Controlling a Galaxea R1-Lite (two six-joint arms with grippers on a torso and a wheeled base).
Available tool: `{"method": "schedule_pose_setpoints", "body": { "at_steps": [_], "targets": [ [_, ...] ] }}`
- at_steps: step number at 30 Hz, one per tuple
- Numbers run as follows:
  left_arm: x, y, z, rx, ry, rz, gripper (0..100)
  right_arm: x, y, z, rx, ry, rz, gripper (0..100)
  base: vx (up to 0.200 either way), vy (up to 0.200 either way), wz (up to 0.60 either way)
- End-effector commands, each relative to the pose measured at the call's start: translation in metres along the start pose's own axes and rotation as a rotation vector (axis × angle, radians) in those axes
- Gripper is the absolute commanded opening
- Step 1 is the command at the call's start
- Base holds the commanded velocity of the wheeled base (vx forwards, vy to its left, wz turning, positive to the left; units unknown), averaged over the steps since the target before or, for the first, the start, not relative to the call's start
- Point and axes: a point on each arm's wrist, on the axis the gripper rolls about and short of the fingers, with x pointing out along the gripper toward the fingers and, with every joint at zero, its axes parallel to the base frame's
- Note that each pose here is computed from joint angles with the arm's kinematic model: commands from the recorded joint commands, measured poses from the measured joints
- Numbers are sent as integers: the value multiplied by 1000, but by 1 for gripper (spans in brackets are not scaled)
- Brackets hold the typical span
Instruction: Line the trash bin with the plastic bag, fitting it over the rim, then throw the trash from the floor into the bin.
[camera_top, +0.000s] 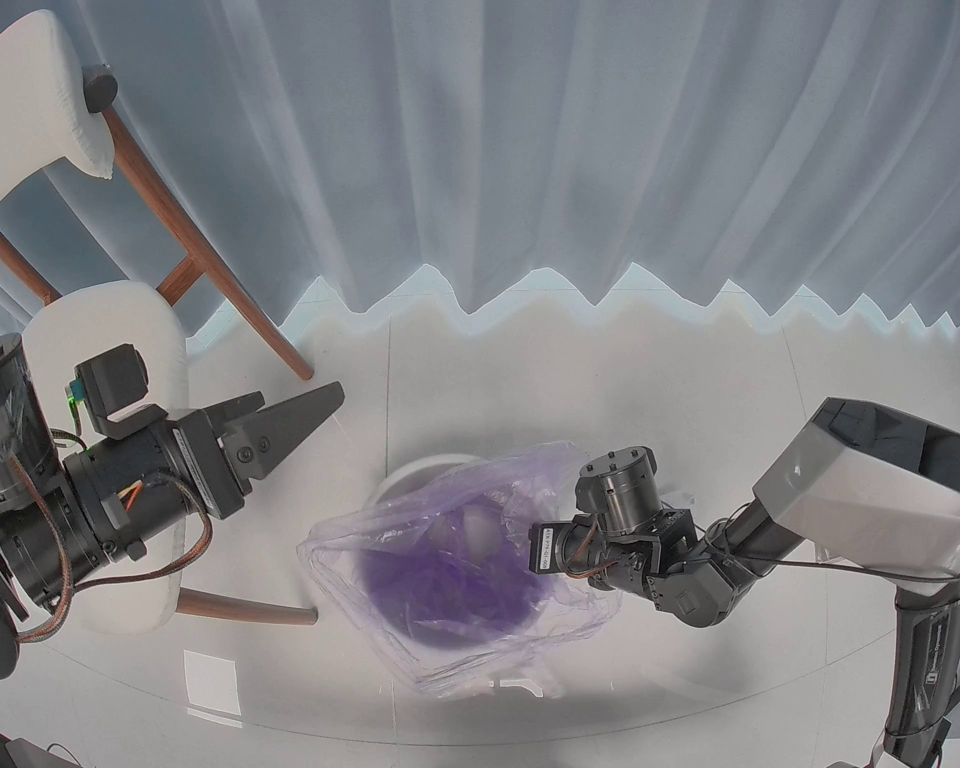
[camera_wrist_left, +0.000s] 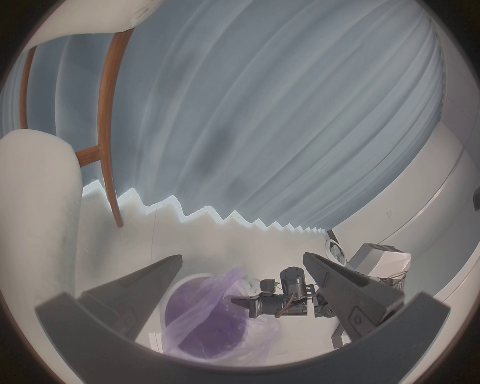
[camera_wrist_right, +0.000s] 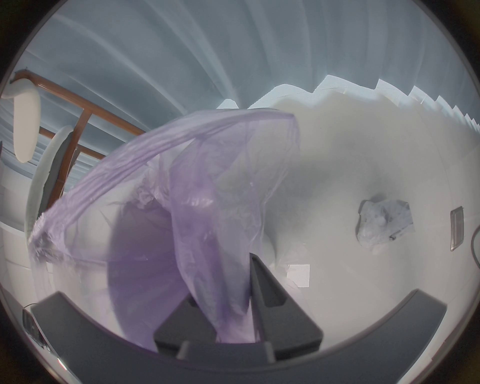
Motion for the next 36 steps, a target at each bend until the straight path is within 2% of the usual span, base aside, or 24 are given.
{"method": "schedule_pose_setpoints", "body": {
  "at_steps": [1, 9, 15, 17, 20, 23, 27, 36],
  "targets": [
    [0, -1, 2, 2, -5, -9, 100, -17, 2, 7, 1, -19, 11, 0, 0, 0, 0],
    [-3, -2, 16, 9, -77, -13, 100, -38, -1, 7, -20, -13, 10, 0, 0, 0, 0],
    [-2, -4, 21, 9, -109, -28, 100, -51, -12, -13, -21, 36, -14, 0, 0, 0, 0],
    [0, -5, 23, 9, -114, -30, 100, -54, -15, -18, -22, 29, -11, 0, 0, 0, 0],
    [2, -5, 31, 6, -149, -28, 100, -64, -20, -24, -17, -30, 13, 0, 0, 0, 0],
    [6, -3, 28, -8, -134, -23, 100, -68, -23, -25, -14, -49, 19, 0, 0, 0, 0],
    [6, -6, 20, -35, -99, -44, 100, -72, -27, -34, -9, -26, 9, 0, 0, 0, 0],
    [7, -9, 11, -35, -66, -58, 100, -80, -32, -41, -10, -55, 23, 0, 0, 0, 0]
  ]
}}
